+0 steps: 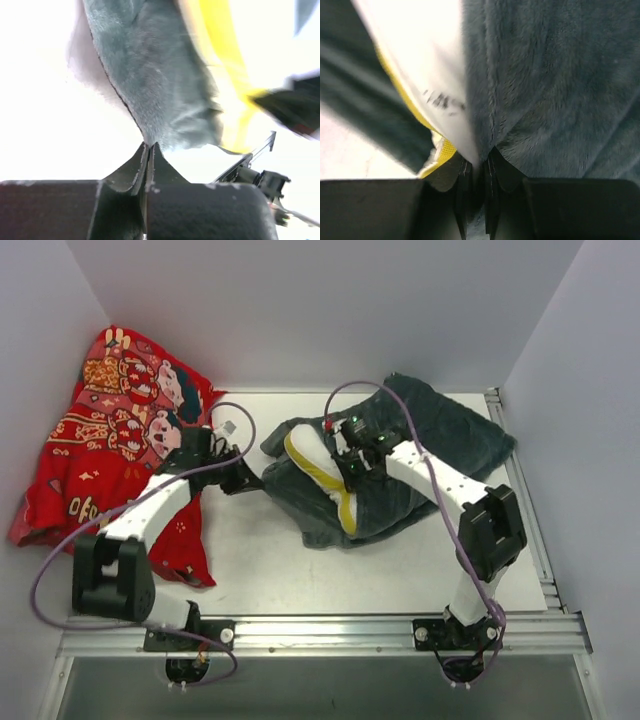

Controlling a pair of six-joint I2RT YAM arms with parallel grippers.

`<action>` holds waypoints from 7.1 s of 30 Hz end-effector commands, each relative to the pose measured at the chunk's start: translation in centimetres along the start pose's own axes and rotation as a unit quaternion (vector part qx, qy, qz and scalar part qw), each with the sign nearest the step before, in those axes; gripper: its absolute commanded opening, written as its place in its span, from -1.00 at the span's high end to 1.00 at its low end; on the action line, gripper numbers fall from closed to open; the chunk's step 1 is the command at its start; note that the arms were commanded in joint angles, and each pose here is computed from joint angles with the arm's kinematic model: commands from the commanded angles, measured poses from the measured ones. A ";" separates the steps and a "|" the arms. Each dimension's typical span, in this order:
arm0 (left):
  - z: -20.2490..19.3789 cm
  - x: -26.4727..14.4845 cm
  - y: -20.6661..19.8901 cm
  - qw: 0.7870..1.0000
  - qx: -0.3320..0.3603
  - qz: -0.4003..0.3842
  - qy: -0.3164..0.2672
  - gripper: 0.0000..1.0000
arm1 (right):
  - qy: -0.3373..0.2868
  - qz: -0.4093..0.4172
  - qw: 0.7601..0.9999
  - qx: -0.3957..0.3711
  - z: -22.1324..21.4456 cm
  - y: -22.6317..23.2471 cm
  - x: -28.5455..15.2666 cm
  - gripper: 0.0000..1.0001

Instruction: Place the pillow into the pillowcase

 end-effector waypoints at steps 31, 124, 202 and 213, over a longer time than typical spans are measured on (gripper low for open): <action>4.3 2.0 5.0 0.993 -0.017 0.090 -0.079 -0.43 | 0.024 -0.048 0.991 -0.122 5.8 8.4 7.5 -1.00; 6.7 -4.1 -5.9 0.976 0.103 -0.113 -0.155 0.17 | -0.148 0.564 0.743 0.329 14.8 3.4 -2.0 1.00; 3.5 3.3 2.0 0.972 0.230 -0.028 -0.048 0.32 | 0.035 0.443 0.749 0.491 2.6 3.7 16.3 1.00; 4.0 3.9 1.4 0.954 0.272 0.086 -0.093 -0.03 | 0.026 0.460 0.740 0.490 3.4 4.0 15.6 1.00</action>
Point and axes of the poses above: each gripper's point midway between its finger pads, its own x axis out along the fingers, its own y axis along the line the jaws close on, z = x × y, the point moved 8 cm from there along -x, back along the fingers, and after that the axes turned 4 degrees about -x, right-handed, at the moved point
